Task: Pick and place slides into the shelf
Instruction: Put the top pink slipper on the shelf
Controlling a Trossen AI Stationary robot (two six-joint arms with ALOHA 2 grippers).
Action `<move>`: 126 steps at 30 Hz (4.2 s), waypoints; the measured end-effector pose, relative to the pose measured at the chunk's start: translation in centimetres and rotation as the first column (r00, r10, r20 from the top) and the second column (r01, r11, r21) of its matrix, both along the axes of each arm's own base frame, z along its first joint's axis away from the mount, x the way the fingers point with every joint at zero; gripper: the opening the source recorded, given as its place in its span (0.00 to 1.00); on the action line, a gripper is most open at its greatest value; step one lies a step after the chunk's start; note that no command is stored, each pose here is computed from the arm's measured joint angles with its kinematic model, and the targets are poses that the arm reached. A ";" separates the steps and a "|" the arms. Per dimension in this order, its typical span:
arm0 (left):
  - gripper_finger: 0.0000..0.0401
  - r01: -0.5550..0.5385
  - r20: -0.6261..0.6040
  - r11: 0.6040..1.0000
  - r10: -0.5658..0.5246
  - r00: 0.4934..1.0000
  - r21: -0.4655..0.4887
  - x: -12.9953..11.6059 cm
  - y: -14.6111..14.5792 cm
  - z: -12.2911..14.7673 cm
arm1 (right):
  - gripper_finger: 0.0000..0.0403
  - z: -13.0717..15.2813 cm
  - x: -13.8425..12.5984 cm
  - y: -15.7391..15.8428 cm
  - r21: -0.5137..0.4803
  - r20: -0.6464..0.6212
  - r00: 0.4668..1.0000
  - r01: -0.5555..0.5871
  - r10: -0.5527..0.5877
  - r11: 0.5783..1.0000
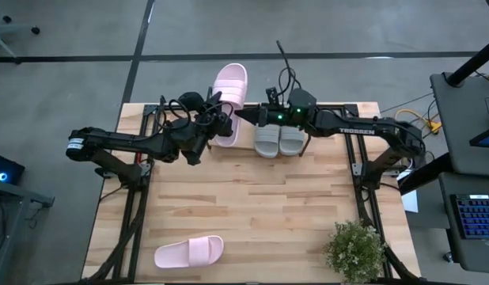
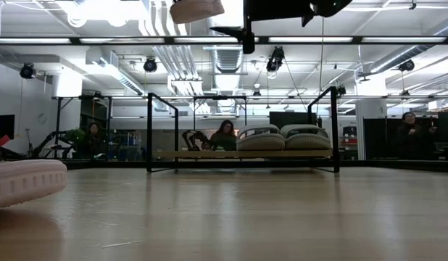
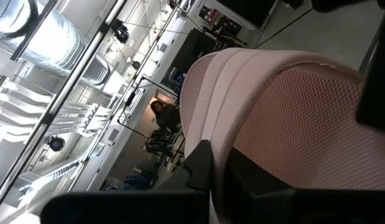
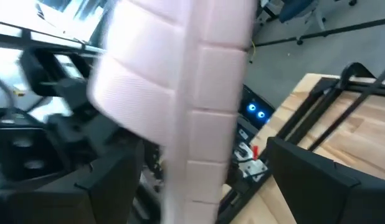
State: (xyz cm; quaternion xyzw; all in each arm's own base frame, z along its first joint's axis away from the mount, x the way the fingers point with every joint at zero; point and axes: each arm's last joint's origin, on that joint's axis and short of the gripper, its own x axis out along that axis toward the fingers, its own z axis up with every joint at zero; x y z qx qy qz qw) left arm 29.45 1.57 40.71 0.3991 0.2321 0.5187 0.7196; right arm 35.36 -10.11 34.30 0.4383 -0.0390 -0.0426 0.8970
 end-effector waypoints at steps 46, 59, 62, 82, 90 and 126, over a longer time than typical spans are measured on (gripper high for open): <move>0.39 0.021 0.006 1.000 -0.021 1.000 0.004 0.0 0.0 0.1 | 0.15 1.8 0.3 -1.2 -0.102 -0.052 0.995 0.075 -0.081 0.992; 0.53 -0.103 -0.005 0.994 0.103 0.995 -0.030 -1.8 -0.8 1.0 | 0.15 2.0 -0.2 -2.8 -0.063 -0.056 0.991 0.120 -0.123 0.991; 0.53 -0.060 0.003 0.998 0.060 0.998 -0.029 -2.2 -1.7 1.3 | 0.14 1.9 -0.5 -3.5 -0.035 -0.063 0.988 0.140 -0.142 0.990; 0.54 0.135 -0.217 0.990 -0.124 0.968 0.035 -0.4 -6.9 -2.5 | 0.14 2.5 -1.8 -6.5 0.192 0.013 0.986 0.163 -0.168 0.968; 0.54 0.121 -0.326 0.991 -0.098 0.940 0.050 2.2 -7.2 -5.9 | 0.14 3.0 -1.7 -6.2 0.241 0.063 0.992 0.091 -0.109 0.966; 0.53 -0.024 -0.267 0.999 0.033 0.963 0.038 1.4 -2.8 -4.4 | 0.14 3.2 -1.5 -5.7 0.267 0.080 0.994 0.054 -0.078 0.962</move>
